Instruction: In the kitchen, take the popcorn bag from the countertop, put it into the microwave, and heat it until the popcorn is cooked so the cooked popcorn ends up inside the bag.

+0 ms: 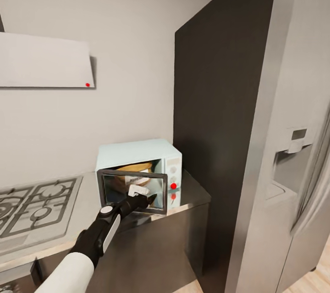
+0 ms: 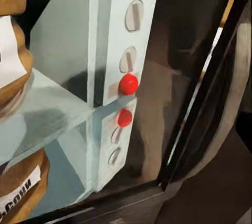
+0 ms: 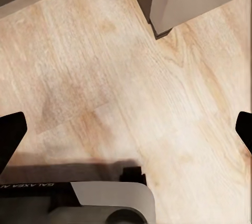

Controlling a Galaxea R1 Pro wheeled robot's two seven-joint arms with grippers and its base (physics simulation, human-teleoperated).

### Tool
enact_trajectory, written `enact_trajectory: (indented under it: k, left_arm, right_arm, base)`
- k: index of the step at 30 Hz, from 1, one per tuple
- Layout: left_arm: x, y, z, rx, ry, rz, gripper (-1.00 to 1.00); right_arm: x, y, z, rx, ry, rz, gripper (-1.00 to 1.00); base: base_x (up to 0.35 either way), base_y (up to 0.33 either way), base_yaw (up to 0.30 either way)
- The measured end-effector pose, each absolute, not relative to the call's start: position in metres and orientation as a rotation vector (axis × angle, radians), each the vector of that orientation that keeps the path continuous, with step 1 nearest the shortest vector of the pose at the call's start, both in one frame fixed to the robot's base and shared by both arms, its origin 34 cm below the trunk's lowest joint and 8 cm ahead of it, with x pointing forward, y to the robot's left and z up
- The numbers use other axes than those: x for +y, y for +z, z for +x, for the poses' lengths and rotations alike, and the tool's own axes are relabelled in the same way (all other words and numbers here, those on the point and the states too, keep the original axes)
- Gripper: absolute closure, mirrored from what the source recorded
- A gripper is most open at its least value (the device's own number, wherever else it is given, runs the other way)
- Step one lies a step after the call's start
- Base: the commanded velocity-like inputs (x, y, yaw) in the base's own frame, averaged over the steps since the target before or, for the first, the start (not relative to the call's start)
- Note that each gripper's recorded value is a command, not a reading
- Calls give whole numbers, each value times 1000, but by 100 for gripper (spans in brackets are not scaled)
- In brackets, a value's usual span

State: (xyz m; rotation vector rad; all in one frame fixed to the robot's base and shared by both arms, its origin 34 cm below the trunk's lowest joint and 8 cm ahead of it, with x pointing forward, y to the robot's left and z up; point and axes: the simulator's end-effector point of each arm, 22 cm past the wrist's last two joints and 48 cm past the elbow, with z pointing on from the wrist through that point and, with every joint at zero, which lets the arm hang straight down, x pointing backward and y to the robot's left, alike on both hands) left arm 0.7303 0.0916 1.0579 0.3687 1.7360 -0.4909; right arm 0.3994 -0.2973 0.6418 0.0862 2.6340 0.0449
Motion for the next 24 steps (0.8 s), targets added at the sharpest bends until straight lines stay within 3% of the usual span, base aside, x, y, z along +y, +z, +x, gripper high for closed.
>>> enact_trajectory:
  k: [24]
  left_arm:
    - [96,1057,731,1738,-487,362,-100]
  right_arm:
    - [-297,642,400,2633,45,86,-100]
  base:
    - [151,-21,0]
